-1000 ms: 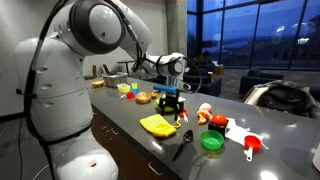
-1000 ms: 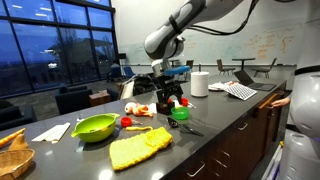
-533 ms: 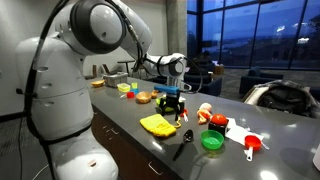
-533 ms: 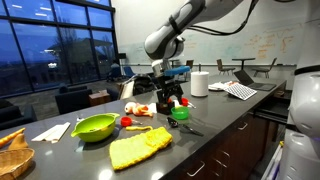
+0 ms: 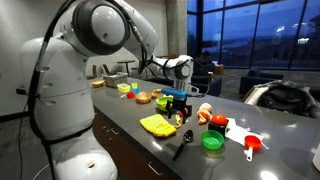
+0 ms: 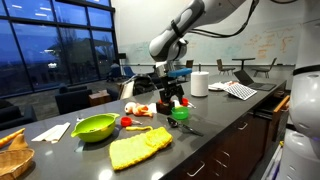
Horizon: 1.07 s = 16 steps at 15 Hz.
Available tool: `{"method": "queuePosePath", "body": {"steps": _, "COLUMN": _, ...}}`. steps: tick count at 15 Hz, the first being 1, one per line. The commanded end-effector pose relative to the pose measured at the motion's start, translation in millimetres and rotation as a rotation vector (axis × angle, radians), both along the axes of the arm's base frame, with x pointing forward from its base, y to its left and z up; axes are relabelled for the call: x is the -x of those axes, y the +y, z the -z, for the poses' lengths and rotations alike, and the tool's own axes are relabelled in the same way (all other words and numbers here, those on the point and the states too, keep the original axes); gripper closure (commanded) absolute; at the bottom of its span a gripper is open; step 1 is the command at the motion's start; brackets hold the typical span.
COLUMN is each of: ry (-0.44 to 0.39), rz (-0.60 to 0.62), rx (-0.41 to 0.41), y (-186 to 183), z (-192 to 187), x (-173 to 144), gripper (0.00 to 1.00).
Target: Use the spoon to stir the contents in the green bowl
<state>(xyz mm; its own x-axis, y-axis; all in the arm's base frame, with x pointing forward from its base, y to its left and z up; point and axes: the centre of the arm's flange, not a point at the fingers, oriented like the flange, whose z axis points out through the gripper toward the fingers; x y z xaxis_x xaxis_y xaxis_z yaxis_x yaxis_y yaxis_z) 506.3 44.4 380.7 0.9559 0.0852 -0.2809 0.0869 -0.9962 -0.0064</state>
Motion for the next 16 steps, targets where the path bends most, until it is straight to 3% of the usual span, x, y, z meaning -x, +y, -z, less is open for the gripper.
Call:
{"method": "queuePosePath", "body": {"steps": 1, "ry": 0.006, "rz": -0.012, "rx": -0.026, "y": -25, "z": 16, "x": -1, "gripper": 0.00}}
{"method": "queuePosePath", "body": {"steps": 8, "ry": 0.081, "rz": -0.004, "rx": -0.071, "y": -65, "z": 55, "x": 16, "gripper": 0.00}}
{"method": "queuePosePath", "body": {"steps": 9, "ry": 0.085, "rz": 0.002, "rx": -0.039, "y": -58, "z": 52, "x": 11, "gripper": 0.00}}
{"method": "queuePosePath", "body": {"steps": 16, "ry": 0.095, "rz": 0.001, "rx": -0.056, "y": -63, "z": 57, "x": 13, "gripper": 0.00}}
